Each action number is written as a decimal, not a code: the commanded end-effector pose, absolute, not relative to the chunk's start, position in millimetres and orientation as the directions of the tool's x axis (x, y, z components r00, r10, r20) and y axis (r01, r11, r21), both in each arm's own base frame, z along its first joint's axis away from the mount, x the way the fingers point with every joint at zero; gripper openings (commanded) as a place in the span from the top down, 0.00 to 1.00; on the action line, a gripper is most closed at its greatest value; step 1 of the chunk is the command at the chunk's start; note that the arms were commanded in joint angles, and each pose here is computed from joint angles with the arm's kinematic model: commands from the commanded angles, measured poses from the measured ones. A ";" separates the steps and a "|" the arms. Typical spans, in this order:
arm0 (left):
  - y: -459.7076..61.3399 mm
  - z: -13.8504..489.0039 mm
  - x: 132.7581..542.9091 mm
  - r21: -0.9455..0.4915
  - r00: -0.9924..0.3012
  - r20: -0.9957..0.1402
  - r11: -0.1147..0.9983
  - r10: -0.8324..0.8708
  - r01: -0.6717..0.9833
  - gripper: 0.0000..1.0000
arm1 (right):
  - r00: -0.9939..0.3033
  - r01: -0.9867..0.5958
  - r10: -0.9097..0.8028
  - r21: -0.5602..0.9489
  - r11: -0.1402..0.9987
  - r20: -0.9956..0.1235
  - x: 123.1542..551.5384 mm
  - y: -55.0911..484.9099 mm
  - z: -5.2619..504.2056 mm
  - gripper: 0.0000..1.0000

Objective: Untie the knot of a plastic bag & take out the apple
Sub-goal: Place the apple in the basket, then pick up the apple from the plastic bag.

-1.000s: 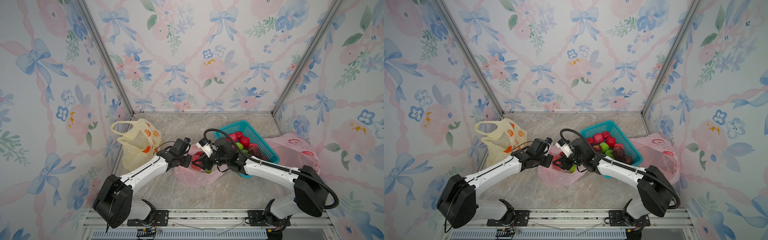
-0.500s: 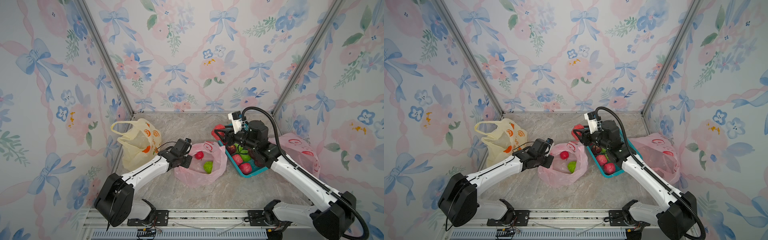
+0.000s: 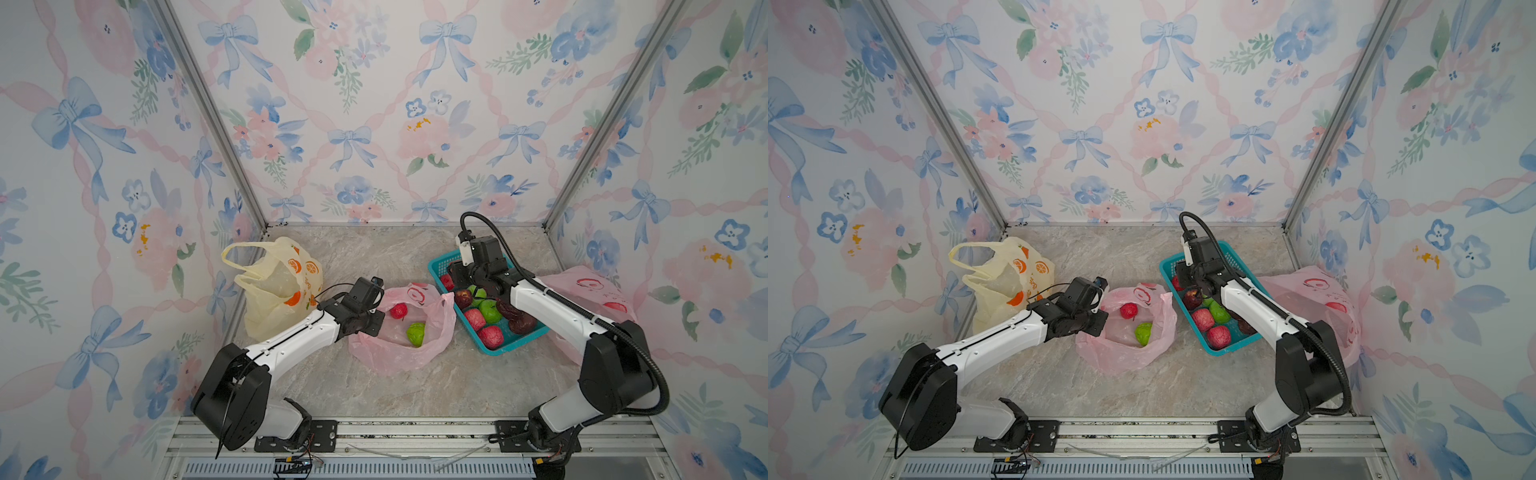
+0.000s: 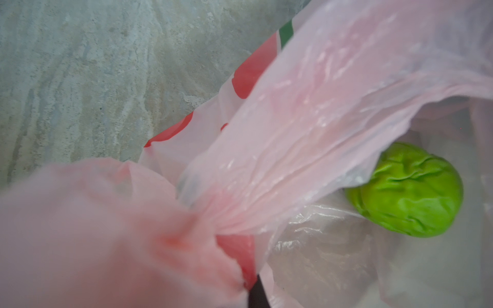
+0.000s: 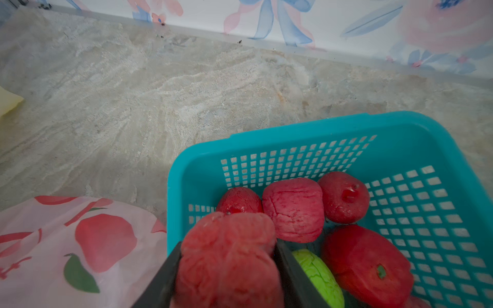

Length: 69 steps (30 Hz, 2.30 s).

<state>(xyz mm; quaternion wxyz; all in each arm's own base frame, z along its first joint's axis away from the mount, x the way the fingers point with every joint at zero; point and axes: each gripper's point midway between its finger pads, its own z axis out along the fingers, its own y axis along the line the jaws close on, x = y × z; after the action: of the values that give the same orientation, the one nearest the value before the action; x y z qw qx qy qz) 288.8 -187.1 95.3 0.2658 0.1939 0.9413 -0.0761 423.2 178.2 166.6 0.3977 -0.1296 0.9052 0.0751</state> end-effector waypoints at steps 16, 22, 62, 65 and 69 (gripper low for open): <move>-191.0 101.2 293.2 -0.022 -0.764 -0.543 0.903 0.350 0.429 0.79 | -0.713 -0.245 -0.209 -0.042 0.969 -0.669 461.0 174.4 120.8 0.55; -191.3 100.6 292.9 -0.022 -0.764 -0.541 0.902 0.352 0.431 0.81 | -0.739 -0.239 -0.211 -0.045 0.970 -0.640 463.8 172.5 110.0 0.48; -198.2 111.4 300.7 -0.021 -0.740 -0.580 0.902 0.341 0.432 0.85 | -0.494 -0.869 -0.451 0.439 0.227 -0.743 183.9 348.0 239.5 0.29; -198.1 111.2 300.6 -0.016 -0.738 -0.580 0.901 0.345 0.434 0.85 | -0.564 -0.825 -0.472 0.440 0.354 -0.678 201.6 346.7 206.3 0.28; -197.8 109.8 299.8 -0.019 -0.742 -0.577 0.902 0.342 0.431 0.86 | -0.618 -0.778 -0.464 0.408 0.479 -0.634 224.3 345.2 178.4 0.31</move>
<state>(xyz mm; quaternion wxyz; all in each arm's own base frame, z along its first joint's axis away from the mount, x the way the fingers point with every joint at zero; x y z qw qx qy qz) 295.0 -195.4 105.5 0.2854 0.2036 0.9331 -0.0801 209.9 351.8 197.4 0.2262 -0.4114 0.7937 0.3867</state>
